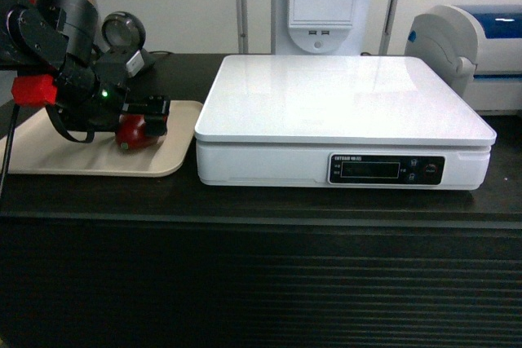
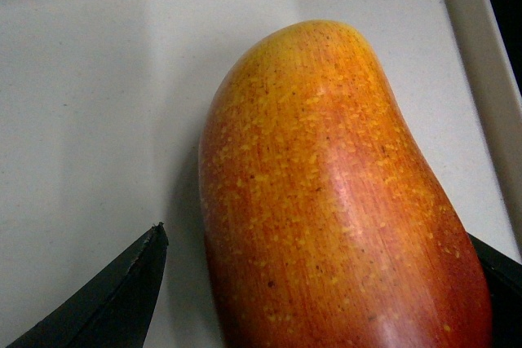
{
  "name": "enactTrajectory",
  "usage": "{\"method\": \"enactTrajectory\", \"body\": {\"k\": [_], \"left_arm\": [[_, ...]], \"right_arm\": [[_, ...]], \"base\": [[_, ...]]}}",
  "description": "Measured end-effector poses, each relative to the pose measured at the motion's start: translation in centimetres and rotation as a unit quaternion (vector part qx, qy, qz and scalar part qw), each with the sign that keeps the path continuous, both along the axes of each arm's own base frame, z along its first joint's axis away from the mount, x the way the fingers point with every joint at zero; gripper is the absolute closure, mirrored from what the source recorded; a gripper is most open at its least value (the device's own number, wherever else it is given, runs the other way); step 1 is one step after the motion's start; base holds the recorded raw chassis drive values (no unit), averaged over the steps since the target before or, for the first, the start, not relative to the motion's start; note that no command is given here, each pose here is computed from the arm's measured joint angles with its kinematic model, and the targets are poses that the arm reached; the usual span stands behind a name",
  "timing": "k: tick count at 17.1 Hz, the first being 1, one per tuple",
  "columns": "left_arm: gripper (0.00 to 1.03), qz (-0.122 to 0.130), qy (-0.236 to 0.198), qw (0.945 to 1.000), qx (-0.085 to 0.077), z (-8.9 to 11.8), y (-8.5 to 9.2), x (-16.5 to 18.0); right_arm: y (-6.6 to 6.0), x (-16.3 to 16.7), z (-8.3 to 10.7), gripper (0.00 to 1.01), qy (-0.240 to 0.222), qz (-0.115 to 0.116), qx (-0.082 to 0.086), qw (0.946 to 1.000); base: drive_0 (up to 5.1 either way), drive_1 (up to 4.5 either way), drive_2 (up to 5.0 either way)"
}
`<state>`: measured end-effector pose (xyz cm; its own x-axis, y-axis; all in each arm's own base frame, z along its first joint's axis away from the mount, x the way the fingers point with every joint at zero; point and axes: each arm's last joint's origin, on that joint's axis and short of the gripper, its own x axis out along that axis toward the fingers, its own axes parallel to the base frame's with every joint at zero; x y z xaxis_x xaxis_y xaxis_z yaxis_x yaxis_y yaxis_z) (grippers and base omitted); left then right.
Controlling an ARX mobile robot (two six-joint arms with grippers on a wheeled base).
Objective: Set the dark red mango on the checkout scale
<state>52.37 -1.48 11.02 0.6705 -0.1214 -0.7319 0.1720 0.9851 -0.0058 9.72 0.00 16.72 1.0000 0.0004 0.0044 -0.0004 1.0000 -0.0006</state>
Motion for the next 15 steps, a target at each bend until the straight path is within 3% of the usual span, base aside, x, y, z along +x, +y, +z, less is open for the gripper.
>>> {"method": "enactTrajectory", "body": {"k": [4, 7, 8, 12, 15], "left_arm": [[0.05, -0.007, -0.001, 1.0, 0.0, 0.1, 0.0, 0.1], [0.33, -0.013, -0.007, 0.9998, 0.013, 0.1, 0.0, 0.2], [0.38, -0.015, -0.009, 0.9997, 0.016, 0.1, 0.0, 0.2], [0.4, -0.024, -0.018, 0.9992, 0.027, 0.6, -0.1, -0.6], [0.4, -0.034, -0.062, 0.997, 0.031, 3.8, -0.6, -1.9]], "right_arm": [[0.0, 0.0, 0.0, 0.03, 0.0, 0.0, 0.0, 1.0], [0.0, 0.0, 0.0, 0.03, 0.0, 0.0, 0.0, 1.0], [0.0, 0.0, 0.0, 0.03, 0.0, 0.0, 0.0, 1.0], [0.0, 0.0, 0.0, 0.03, 0.0, 0.0, 0.0, 1.0], [0.0, 0.0, 0.0, 0.03, 0.0, 0.0, 0.0, 1.0]], "base": [[0.0, 0.0, 0.0], [0.0, 0.0, 0.0], [0.0, 0.0, 0.0], [0.0, 0.0, 0.0], [0.0, 0.0, 0.0]]}}
